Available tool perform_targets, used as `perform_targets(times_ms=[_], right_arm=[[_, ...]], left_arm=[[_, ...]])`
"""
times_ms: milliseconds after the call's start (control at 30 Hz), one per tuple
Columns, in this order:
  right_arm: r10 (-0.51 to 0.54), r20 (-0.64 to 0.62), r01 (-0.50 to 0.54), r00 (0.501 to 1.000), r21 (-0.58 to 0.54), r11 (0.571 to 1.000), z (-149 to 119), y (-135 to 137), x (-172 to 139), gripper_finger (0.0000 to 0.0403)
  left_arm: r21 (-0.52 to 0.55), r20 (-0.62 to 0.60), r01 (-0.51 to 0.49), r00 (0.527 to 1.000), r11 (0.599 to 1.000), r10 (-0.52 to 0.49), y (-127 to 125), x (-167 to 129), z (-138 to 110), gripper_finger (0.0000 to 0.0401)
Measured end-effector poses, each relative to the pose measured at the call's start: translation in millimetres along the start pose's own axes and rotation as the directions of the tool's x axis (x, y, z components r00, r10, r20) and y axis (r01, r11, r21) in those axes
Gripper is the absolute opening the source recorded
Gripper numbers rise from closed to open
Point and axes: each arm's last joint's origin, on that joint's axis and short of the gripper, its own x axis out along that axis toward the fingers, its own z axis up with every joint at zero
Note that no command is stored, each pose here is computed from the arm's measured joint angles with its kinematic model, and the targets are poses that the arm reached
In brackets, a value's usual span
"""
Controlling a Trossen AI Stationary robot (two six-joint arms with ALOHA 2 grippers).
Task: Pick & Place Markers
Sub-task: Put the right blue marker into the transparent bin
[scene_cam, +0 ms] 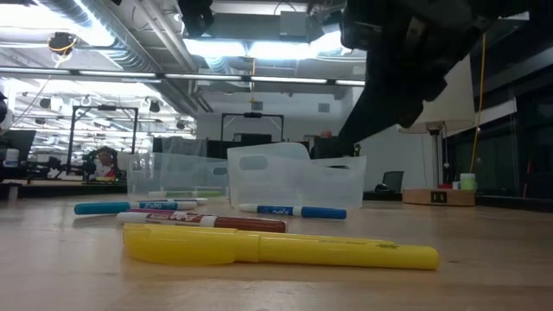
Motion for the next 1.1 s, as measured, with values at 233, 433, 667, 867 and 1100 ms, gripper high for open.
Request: perform_targets(times_ms=[233,433,667,867,1100], right_arm=[[-0.026,-0.011,0.026,1.0,0.038,0.999,-7,1,13,0.0012],[-0.02,-0.02,0.021,1.0,0.088,0.996,-11,3,22,0.0011],[-0.036,0.004,0.036,0.999,0.092,0.995,-10,3,22,0.0072],[-0.108,0.052,0.103,0.993,0.093,0.99,-9,1,22,0.0146],[-0.115,0.051,0.11,0.992,0.09,0.99,-12,0,33,0.0185]], left_arm=[[0.001,0.0,0.001,1.0,1.0,-0.001,0,0,0,0.0216],[0.003,-0.001,0.001,1.0,1.0,-0.001,0,0,0,0.0216],[0.006,-0.001,0.001,1.0,1.0,-0.001,0,0,0,0.0216],[0.015,0.0,0.001,1.0,1.0,-0.001,0,0,0,0.0216],[0.015,-0.001,0.002,1.0,1.0,-0.002,0,0,0,0.0216]])
